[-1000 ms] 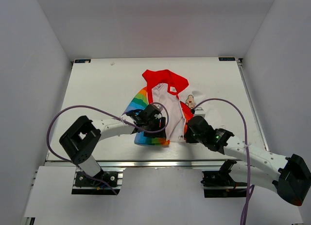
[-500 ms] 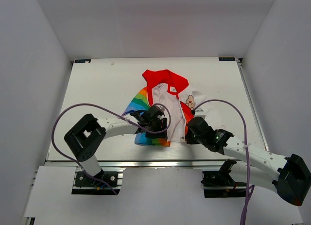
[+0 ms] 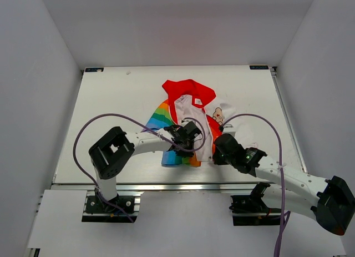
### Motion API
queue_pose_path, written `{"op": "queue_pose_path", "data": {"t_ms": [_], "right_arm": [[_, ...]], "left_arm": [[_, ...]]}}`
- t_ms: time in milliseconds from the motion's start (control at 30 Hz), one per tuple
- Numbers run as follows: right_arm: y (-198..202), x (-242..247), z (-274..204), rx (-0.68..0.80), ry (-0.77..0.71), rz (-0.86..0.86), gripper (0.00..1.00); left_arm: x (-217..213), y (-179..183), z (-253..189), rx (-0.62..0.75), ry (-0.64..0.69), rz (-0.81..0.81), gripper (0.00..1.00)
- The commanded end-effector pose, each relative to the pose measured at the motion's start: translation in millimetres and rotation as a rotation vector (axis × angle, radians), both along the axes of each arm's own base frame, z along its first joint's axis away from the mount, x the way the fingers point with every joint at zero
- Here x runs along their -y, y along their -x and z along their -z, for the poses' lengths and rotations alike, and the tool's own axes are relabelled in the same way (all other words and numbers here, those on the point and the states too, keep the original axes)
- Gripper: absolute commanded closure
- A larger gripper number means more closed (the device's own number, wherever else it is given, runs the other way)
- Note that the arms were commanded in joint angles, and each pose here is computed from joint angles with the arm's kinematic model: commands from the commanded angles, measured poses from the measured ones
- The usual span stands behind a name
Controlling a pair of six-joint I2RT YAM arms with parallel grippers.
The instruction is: Zip up the jacket
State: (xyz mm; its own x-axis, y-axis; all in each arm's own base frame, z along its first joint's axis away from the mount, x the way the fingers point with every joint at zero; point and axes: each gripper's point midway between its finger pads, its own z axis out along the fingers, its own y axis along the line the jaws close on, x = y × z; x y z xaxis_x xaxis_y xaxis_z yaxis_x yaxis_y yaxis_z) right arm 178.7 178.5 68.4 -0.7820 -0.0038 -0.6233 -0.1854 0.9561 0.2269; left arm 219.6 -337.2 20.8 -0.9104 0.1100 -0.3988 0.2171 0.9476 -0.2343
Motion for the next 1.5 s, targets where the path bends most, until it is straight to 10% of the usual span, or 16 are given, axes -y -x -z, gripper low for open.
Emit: {"op": "queue_pose_path", "data": {"t_ms": [0, 200, 733, 1200, 1467], "right_arm": [[-2.1, 6.5, 0.8, 0.015, 0.011, 0.029, 1.00], [-2.6, 5.4, 8.5, 0.002, 0.030, 0.022, 1.00], [-37.5, -117.4, -21.4, 0.045, -0.230, -0.301, 1.00], [-75.8, -157.2, 35.1, -0.074, -0.156, -0.213, 1.00], [-71.8, -148.3, 35.3, -0.071, -0.143, -0.202, 1.00]], "left_arm": [[-21.2, 0.8, 11.8, -0.002, -0.111, -0.050, 0.65], [-20.9, -1.7, -10.4, 0.026, -0.085, -0.056, 1.00], [-55.3, 20.5, -97.3, 0.176, 0.065, 0.040, 1.00], [-88.6, 81.4, -25.7, -0.020, -0.001, 0.147, 1.00], [-91.2, 84.0, 1.7, -0.090, -0.076, 0.089, 0.36]]}}
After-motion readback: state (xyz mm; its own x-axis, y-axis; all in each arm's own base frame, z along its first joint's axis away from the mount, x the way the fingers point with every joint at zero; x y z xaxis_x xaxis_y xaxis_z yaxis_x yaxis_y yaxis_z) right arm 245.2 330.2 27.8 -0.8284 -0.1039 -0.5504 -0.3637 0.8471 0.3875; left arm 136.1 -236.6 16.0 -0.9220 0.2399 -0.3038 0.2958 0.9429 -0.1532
